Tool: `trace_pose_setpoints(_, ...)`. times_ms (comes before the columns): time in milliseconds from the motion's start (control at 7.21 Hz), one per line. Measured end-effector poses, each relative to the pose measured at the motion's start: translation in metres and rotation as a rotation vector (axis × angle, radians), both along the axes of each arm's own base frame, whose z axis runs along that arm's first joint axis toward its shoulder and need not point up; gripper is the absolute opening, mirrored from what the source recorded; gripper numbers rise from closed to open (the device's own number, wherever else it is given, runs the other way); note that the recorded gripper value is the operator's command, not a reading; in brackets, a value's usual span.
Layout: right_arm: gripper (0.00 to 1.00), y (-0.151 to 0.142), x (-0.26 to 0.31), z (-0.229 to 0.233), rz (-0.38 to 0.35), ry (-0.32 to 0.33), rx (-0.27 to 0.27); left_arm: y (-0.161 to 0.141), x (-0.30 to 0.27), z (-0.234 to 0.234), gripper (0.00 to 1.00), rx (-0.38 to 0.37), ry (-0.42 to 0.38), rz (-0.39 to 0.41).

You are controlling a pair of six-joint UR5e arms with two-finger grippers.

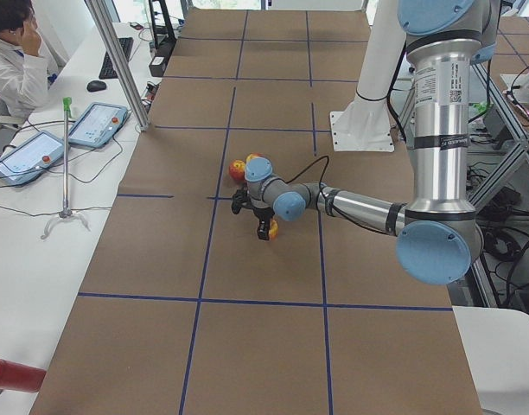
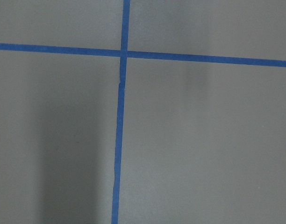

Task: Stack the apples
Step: 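Carry the red apple with the left gripper over the three-apple cluster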

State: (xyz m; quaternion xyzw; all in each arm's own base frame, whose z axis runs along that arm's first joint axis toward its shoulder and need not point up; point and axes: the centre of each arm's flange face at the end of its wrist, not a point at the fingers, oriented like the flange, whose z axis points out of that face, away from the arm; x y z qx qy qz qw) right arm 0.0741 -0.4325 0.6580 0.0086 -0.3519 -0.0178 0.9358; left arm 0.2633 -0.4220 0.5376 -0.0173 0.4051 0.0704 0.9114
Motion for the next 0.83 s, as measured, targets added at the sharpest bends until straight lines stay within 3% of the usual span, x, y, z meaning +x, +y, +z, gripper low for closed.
trace_pose_setpoints(277, 1.0, 0.0, 0.0, 0.0, 0.0, 0.0, 0.0, -0.027, 0.016, -0.068, 0.0, -0.209, 0.108, -0.161)
trace_pose_setpoints(554, 1.0, 0.0, 0.0, 0.0, 0.0, 0.0, 0.0, -0.062, 0.045, -0.146, 0.0, -0.245, 0.149, -0.227)
trace_pose_setpoints(832, 1.0, 0.0, 0.0, 0.0, 0.0, 0.0, 0.0, -0.081, 0.059, -0.184, 0.0, -0.222, 0.14, -0.278)
